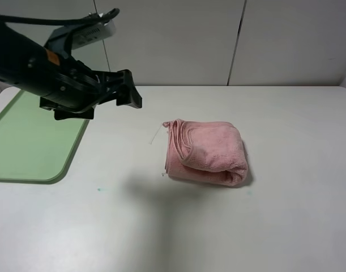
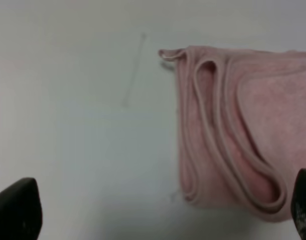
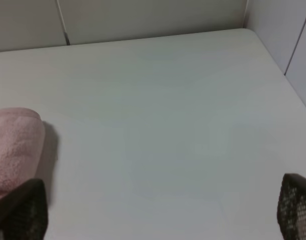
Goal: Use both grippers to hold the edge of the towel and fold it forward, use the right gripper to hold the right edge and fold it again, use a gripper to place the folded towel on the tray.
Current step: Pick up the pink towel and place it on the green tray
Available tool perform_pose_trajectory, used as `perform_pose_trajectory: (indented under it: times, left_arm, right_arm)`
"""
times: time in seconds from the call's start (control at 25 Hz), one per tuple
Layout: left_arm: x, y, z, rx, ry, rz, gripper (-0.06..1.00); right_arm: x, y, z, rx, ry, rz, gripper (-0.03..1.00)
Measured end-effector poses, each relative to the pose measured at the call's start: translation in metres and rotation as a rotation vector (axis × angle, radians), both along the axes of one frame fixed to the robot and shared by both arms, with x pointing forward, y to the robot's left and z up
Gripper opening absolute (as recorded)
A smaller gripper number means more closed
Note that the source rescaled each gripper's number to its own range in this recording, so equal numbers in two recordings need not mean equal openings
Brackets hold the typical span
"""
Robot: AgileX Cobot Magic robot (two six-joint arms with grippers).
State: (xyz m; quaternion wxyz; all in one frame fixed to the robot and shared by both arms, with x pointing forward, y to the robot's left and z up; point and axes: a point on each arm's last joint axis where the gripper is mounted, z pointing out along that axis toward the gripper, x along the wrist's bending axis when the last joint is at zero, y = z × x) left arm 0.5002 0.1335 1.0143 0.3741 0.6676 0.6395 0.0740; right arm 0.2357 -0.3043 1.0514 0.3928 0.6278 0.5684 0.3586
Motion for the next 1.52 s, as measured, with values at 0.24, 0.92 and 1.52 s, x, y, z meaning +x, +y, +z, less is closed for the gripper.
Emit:
perform_pose_trajectory:
  times: [0.24,0.92,1.52]
  left_arm:
    - [0.023,-0.034,-0.016,-0.081,0.095,0.032,1.00]
    - [0.060,-0.083,-0.078,-0.039,0.236,0.020,1.00]
    - [0.082,-0.121,-0.120,0.021,0.314,-0.036,1.00]
  right_arm:
    - [0.000,0.000,0.000,0.000,0.000,0.000,1.00]
    - [0.000,0.000,0.000,0.000,0.000,0.000,1.00]
    - [0.000,0.000,0.000,0.000,0.000,0.000,1.00]
